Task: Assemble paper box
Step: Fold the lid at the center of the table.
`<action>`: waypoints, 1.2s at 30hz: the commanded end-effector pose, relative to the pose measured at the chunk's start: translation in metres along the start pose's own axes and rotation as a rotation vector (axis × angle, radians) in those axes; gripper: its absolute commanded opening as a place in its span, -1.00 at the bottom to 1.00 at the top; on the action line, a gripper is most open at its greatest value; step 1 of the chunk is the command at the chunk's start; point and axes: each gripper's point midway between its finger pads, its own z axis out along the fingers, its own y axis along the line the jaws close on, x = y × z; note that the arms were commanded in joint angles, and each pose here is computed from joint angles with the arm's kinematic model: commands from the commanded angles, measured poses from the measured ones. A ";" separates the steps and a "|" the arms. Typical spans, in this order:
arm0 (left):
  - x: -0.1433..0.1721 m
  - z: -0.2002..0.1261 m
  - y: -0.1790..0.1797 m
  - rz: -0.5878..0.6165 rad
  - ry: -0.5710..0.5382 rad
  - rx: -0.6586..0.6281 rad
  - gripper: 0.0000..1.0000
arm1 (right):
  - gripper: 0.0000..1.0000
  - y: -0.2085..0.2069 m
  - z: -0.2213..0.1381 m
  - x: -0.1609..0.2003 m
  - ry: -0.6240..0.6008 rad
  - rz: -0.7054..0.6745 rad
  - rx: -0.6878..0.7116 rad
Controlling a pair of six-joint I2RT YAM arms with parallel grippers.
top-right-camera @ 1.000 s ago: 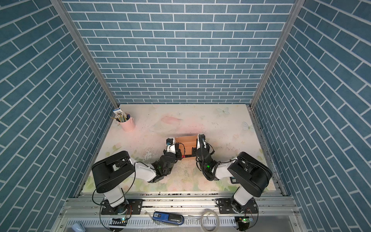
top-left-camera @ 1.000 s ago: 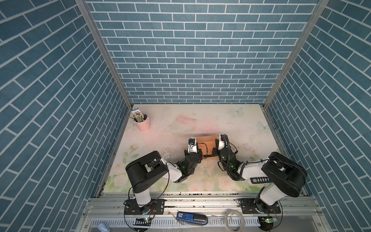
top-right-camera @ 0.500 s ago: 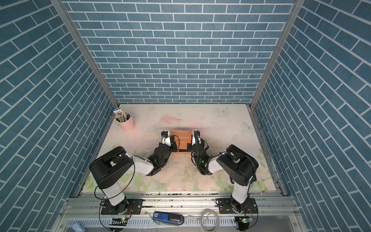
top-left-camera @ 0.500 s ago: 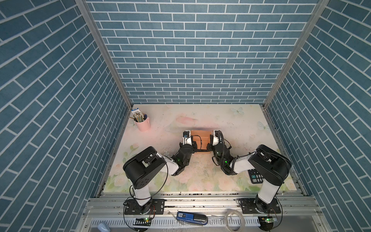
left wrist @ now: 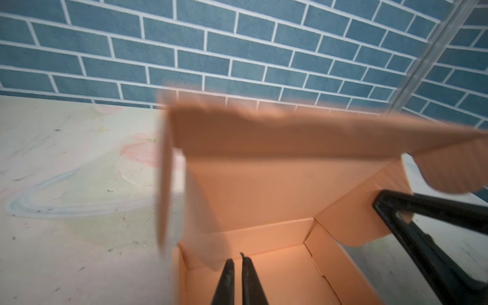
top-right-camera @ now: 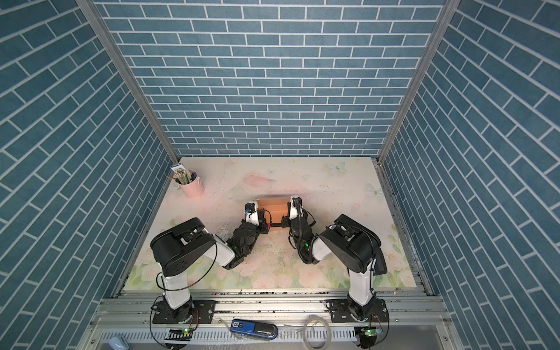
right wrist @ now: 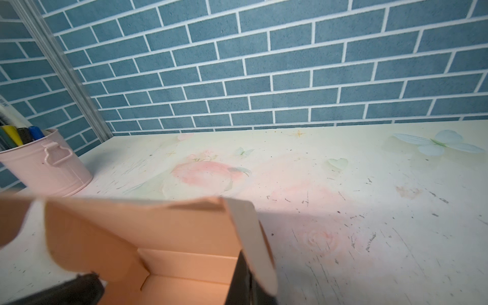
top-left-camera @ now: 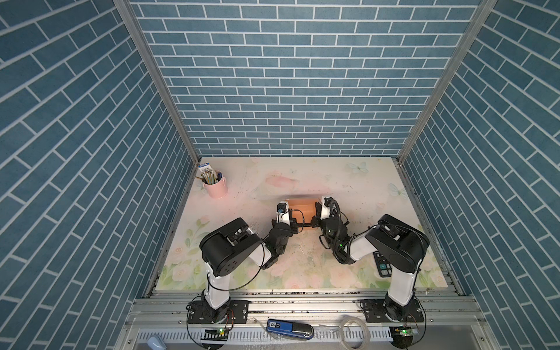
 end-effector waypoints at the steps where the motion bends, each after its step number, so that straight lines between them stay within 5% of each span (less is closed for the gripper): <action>1: 0.002 -0.005 -0.015 -0.024 0.002 0.065 -0.78 | -1.00 0.013 -0.009 0.017 0.037 -0.016 -0.077; 11: 0.009 -0.025 -0.003 -0.028 0.059 0.053 -0.76 | -1.00 0.009 -0.025 0.028 0.064 -0.017 -0.085; 21: 0.016 -0.071 0.013 -0.024 0.190 0.087 -0.31 | -1.00 0.007 -0.026 0.026 0.062 -0.038 -0.076; 36: 0.008 -0.105 0.065 -0.069 0.363 -0.068 -0.53 | -1.00 0.005 -0.024 0.029 0.076 -0.050 -0.063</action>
